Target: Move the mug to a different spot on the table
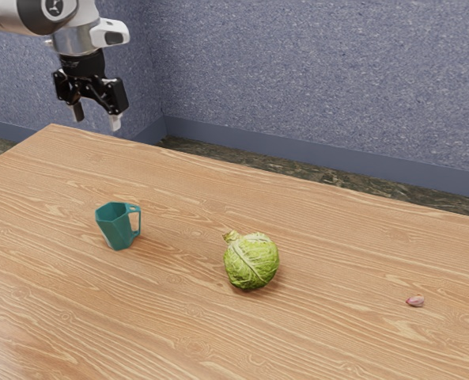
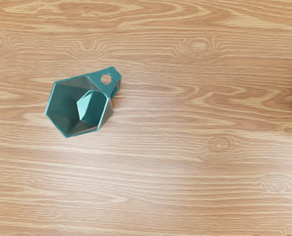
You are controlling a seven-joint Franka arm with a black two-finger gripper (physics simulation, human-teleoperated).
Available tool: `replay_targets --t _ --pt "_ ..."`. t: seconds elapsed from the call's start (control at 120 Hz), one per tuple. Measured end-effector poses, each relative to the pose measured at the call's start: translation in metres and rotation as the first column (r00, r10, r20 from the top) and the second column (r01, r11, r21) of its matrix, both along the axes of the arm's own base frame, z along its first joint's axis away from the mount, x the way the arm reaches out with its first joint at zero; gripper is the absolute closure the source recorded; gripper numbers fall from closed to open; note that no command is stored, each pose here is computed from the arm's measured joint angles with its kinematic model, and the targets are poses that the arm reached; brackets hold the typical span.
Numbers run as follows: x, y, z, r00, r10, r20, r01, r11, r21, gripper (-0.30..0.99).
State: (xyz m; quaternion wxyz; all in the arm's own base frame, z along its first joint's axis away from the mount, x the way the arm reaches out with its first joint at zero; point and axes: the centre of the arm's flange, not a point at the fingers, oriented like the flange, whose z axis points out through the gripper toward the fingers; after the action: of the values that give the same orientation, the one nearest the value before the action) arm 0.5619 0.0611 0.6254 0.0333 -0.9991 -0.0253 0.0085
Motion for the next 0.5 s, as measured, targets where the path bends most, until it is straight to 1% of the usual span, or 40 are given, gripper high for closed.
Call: replay_targets --t 0.217,0.367,0.442,0.5 --pt "0.002 -0.022 0.000 0.999 -0.048 -0.001 0.048 0.999 -0.001 0.00" --pt "0.003 -0.021 0.001 0.999 -0.051 0.001 0.051 0.999 0.002 0.00" --pt "0.015 -0.005 -0.022 0.999 -0.033 -0.041 0.033 0.999 0.009 0.00" --pt "0.023 0.034 -0.050 0.996 0.027 -0.089 -0.026 1.000 0.009 0.00"
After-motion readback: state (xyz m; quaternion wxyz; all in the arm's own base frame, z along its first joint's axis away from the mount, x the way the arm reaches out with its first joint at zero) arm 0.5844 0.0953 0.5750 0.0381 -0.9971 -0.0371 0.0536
